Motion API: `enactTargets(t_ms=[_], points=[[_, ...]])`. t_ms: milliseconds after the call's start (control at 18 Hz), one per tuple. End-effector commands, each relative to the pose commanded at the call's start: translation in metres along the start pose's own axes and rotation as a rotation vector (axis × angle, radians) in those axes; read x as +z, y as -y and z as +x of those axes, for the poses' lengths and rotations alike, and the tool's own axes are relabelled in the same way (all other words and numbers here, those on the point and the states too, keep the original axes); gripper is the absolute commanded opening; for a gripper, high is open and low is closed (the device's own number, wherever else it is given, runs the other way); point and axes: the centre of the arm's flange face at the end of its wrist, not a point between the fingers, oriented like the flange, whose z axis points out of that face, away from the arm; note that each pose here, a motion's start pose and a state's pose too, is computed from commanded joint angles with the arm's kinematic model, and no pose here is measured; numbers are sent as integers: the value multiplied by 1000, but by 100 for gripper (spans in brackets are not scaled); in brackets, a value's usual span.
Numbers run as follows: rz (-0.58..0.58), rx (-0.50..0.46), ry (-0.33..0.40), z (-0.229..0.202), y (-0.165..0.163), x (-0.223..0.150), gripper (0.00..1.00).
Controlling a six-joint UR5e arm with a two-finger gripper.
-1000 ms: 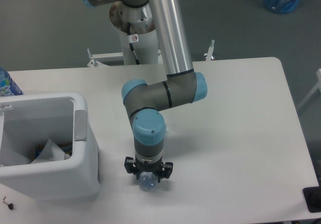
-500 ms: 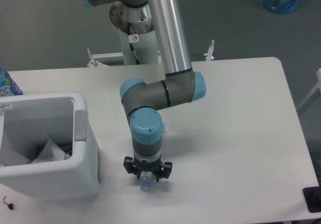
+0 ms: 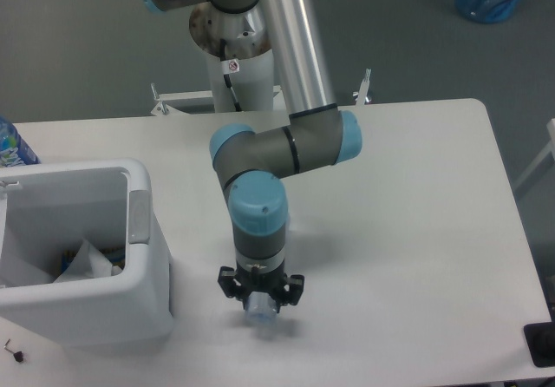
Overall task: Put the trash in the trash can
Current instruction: 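Lift the bottle and carry it over the white bin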
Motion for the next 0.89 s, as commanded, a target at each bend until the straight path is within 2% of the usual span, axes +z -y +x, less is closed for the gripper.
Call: enactTargets(t_ms=[444,556,722,889], points=[[312,-125,-92,-66,27,-138,60],[364,-128,-113,-69,35,-158,60],[471,-133,-123,-60,44,-212,60],[517,-121,-116,-45,44,-245,60]])
